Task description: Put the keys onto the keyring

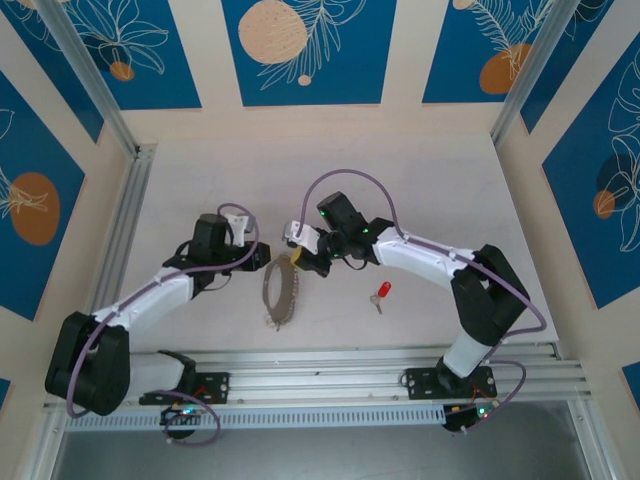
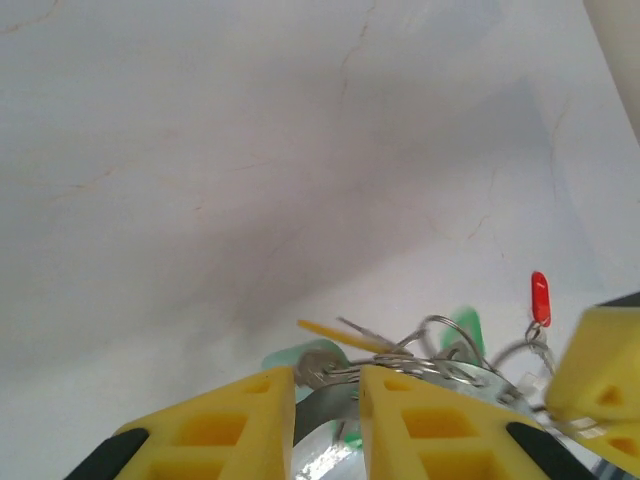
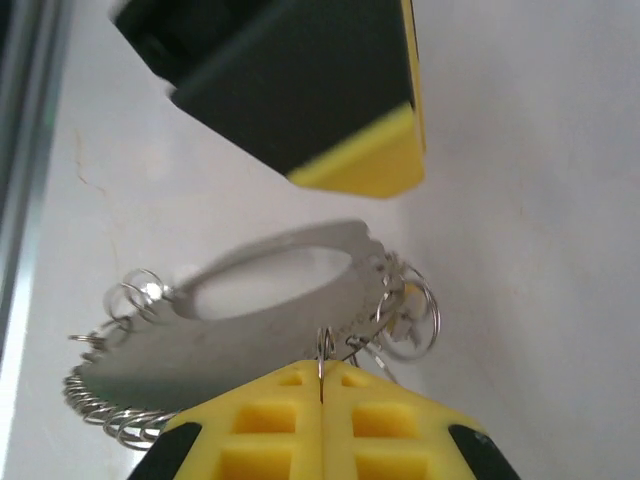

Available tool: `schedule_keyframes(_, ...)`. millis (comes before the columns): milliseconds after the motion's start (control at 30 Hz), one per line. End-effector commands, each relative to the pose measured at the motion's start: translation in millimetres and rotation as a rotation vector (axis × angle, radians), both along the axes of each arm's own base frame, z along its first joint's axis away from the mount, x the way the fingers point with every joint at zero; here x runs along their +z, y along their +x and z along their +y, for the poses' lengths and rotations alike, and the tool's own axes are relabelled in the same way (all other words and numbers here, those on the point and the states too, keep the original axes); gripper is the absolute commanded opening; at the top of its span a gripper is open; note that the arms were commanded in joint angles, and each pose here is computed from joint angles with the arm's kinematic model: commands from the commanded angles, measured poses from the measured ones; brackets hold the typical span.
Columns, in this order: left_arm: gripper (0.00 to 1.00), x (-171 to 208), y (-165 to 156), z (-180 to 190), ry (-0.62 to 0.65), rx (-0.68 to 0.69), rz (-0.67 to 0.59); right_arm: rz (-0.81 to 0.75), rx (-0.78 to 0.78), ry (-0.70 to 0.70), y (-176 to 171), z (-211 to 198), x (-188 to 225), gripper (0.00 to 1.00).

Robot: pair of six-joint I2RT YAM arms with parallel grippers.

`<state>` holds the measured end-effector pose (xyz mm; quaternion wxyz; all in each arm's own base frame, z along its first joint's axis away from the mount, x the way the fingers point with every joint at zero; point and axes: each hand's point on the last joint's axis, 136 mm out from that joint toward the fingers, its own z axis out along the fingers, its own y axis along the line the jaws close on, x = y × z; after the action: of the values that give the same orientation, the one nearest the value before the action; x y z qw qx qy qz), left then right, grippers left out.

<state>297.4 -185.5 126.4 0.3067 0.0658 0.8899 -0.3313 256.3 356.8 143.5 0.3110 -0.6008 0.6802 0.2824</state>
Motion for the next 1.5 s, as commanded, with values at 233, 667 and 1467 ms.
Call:
schedule_keyframes(233, 0.23, 73.3, -20.9, 0.5, -0.089, -0.046, -0.213, -0.054, 0.107, 0.230, -49.8, -1.9, 101.0, 0.00)
schedule_keyframes(667, 0.19, 182.0, -80.5, -27.1, -0.309, -0.288, -0.506, -0.029, 0.052, 0.298, -74.2, -8.9, 194.8, 0.00)
schedule_keyframes(1467, 0.10, 249.6, -166.6, -70.8, -0.457, -0.721, -0.722, -0.015, 0.186, 0.444, -113.0, -25.3, 229.4, 0.00)
